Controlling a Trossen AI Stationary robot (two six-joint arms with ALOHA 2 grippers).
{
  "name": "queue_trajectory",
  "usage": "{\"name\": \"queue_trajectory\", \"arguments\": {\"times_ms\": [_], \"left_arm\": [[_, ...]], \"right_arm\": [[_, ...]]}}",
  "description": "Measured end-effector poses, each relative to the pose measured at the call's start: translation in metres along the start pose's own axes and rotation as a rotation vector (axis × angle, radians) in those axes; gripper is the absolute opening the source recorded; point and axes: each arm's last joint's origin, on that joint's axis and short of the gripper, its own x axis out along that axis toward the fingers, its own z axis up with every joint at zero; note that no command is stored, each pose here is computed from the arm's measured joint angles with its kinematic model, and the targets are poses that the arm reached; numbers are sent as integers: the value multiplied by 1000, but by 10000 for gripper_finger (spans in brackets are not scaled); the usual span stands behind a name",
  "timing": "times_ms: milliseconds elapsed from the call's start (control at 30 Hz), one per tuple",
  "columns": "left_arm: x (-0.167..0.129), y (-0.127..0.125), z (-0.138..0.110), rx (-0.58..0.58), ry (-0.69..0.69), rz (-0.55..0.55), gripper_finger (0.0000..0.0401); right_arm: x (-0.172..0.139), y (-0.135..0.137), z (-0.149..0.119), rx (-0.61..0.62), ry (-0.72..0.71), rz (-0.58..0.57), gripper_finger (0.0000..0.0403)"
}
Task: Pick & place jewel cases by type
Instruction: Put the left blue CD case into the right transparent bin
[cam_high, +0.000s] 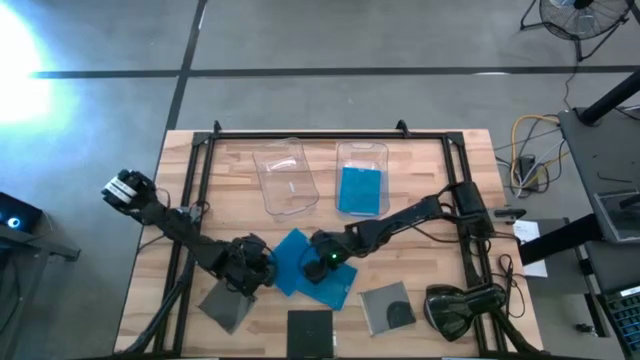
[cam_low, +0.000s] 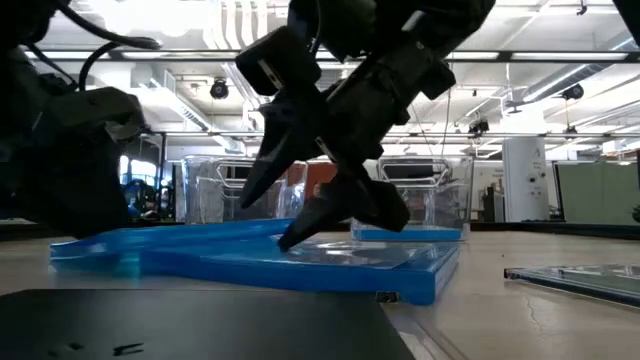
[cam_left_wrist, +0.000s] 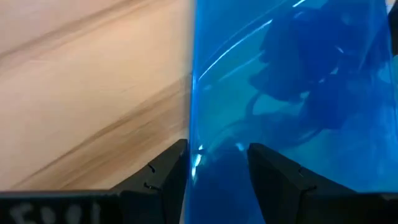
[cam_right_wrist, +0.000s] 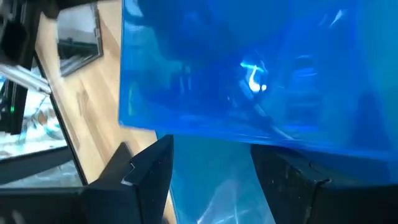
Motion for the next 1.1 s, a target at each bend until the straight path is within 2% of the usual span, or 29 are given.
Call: {"name": "queue_trajectory", "arguments": {"times_ms": [233,333,467,767,900,1100], "left_arm": [[-5,-16,-1,10,51,-54,147],[-8,-25,-2,11,92,-104,147],[-7,-36,-1,39,81,-178,147],[3,-35,-7,53,74,-152,147],[1,-35,-7,54,72,-155,147],[-9,-46,-5,50,88,-204,147]], "right_arm": [[-18,1,7,41,-126,-119,210],[-23,6,13,44,-163,-89,210],[-25,13,17,28,-169,-61,210],[-28,21,19,-29,-115,-8,202],[-31,23,18,-33,-68,12,154],[-37,21,15,-31,4,-7,38]]}}
